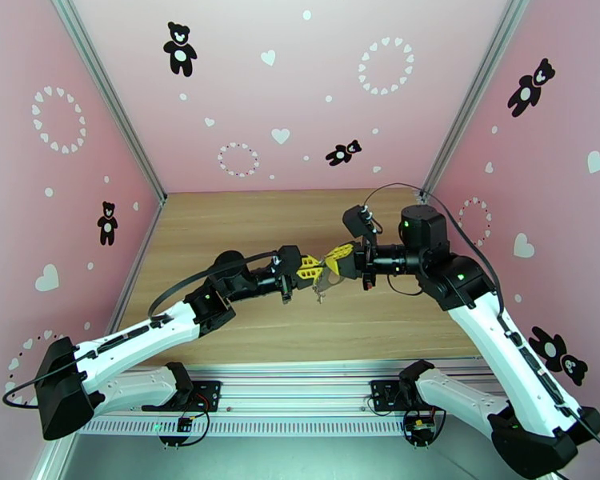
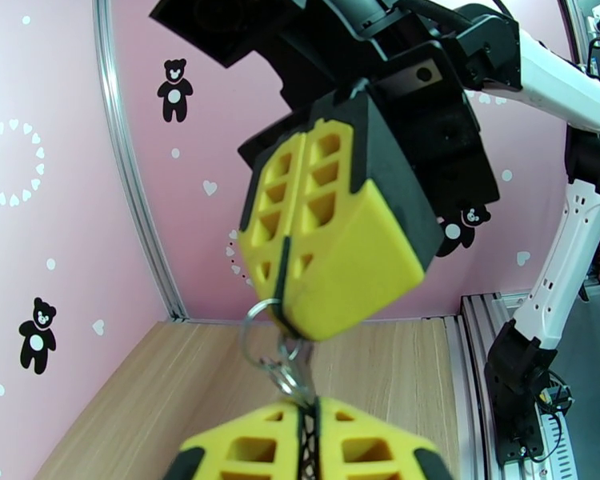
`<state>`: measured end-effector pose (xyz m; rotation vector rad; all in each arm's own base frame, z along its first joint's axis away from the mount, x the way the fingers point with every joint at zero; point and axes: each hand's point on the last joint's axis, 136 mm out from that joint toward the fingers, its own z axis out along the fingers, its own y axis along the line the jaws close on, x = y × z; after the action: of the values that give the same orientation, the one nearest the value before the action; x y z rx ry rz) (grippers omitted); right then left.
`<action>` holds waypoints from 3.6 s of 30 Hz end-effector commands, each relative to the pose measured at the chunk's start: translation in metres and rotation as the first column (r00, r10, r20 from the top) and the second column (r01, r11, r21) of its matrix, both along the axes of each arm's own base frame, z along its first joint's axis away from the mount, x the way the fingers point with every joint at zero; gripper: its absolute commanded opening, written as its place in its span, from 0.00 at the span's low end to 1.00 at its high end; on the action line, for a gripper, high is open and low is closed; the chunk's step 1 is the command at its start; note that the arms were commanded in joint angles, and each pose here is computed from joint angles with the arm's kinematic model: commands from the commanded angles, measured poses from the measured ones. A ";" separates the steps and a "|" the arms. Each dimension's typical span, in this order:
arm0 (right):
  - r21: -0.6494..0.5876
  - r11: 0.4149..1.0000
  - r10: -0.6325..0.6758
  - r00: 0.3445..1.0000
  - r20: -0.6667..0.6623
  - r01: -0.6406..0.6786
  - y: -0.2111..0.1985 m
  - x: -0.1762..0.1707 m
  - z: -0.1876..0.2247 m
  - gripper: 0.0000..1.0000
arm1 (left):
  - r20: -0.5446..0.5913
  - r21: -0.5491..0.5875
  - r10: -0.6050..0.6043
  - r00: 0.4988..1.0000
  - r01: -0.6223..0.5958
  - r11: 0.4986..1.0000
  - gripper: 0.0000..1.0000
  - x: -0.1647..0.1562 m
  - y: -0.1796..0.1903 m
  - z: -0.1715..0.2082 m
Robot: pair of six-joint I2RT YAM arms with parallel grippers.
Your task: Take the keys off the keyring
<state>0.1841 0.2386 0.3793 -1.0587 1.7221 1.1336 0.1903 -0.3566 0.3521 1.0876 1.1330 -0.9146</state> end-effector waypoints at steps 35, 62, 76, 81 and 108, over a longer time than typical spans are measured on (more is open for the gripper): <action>0.019 0.999 0.027 0.996 0.081 -0.029 -0.001 -0.007 0.015 0.00 | -0.009 -0.008 -0.035 0.999 0.034 0.999 0.26 -0.007 0.015 0.020; 0.000 0.998 0.058 0.995 0.085 -0.058 0.001 -0.007 0.012 0.00 | -0.018 0.004 -0.032 0.999 0.032 0.999 0.25 0.012 0.005 0.026; 0.003 0.999 0.050 0.993 0.106 -0.051 0.000 -0.005 0.018 0.00 | -0.035 0.031 -0.130 0.991 0.131 0.991 0.20 0.001 -0.004 0.019; -0.003 0.999 0.043 0.993 0.106 -0.043 0.000 -0.004 0.017 0.00 | -0.042 0.041 -0.142 0.989 0.144 0.989 0.18 -0.001 -0.004 0.018; 0.006 0.998 -0.057 0.984 0.167 0.057 -0.012 -0.003 0.024 0.00 | -0.071 -0.029 -0.064 0.995 0.062 0.998 0.00 0.006 0.014 0.021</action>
<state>0.1836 0.2315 0.3856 -1.0888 1.6797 1.0238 0.1911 -0.3528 0.3683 1.1411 1.1360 -1.0305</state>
